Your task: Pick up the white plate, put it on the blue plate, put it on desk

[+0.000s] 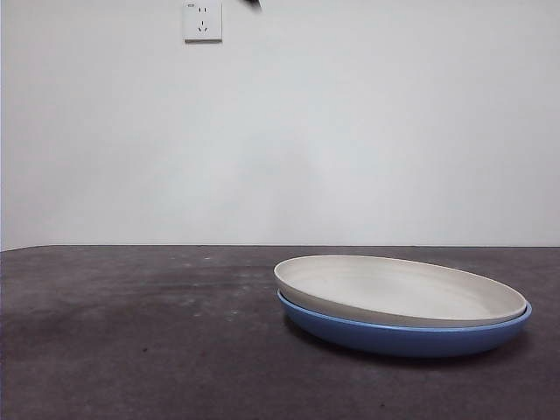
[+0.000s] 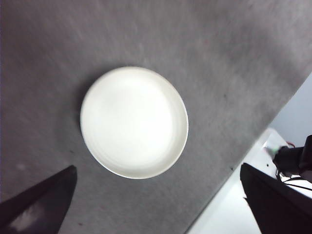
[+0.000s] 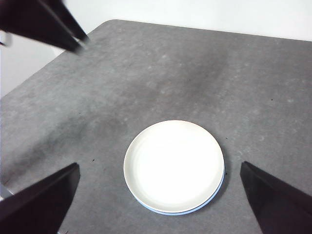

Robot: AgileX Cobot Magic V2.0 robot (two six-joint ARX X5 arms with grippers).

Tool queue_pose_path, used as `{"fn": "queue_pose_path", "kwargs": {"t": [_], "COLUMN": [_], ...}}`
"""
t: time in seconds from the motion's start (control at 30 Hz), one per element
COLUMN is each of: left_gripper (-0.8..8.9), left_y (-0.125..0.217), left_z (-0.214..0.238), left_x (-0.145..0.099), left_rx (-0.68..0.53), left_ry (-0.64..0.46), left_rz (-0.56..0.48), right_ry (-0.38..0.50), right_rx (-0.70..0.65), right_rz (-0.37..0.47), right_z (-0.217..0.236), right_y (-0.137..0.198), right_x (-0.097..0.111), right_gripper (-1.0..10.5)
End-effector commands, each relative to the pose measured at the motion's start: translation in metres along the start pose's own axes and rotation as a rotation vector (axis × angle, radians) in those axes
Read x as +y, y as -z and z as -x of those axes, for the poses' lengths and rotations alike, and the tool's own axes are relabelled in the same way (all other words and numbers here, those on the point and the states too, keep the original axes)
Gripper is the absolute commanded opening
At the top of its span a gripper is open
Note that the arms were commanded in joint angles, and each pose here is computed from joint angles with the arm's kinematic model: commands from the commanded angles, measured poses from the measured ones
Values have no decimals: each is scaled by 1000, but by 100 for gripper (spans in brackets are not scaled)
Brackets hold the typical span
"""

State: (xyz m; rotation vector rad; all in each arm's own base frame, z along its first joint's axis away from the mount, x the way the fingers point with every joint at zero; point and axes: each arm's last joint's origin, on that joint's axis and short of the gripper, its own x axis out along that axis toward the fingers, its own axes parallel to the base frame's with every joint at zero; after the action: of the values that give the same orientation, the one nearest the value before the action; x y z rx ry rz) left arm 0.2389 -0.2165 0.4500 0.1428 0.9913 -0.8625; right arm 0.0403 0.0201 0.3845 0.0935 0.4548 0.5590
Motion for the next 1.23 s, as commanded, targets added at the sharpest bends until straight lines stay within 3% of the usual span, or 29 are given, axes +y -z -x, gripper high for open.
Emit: {"fn": "queue_pose_path", "kwargs": {"t": [0.03,0.3,0.5,0.9,1.1,1.23], "left_gripper": [598,598,598,598,598,598], "left_y": [15,77,139,246,276,286], "left_z": [32,109,135,143,134,122], "left_x": [-12,-25,-24,-17,-12,-8], "left_rx": [-29,-154,-182,-391,-491,-528], "left_ry": [-8,-11,-43,-32,-9,-1], "left_rz": [-64,-162,-193,-195,-143,-132], "right_ry": [-3,-4,-13,-35,-21,-58], "right_rx": [-24,-25,-22,12,118,173], "right_rz": [5,-61,-97,-177,-217,-237], "right_z": [4,4,4,2,-7,-14], "right_y": [-4,-4,-4,-2,1,1], "right_x": [2,2,2,2,-1,-2], "right_gripper": [557,557,557,557,557,557]}}
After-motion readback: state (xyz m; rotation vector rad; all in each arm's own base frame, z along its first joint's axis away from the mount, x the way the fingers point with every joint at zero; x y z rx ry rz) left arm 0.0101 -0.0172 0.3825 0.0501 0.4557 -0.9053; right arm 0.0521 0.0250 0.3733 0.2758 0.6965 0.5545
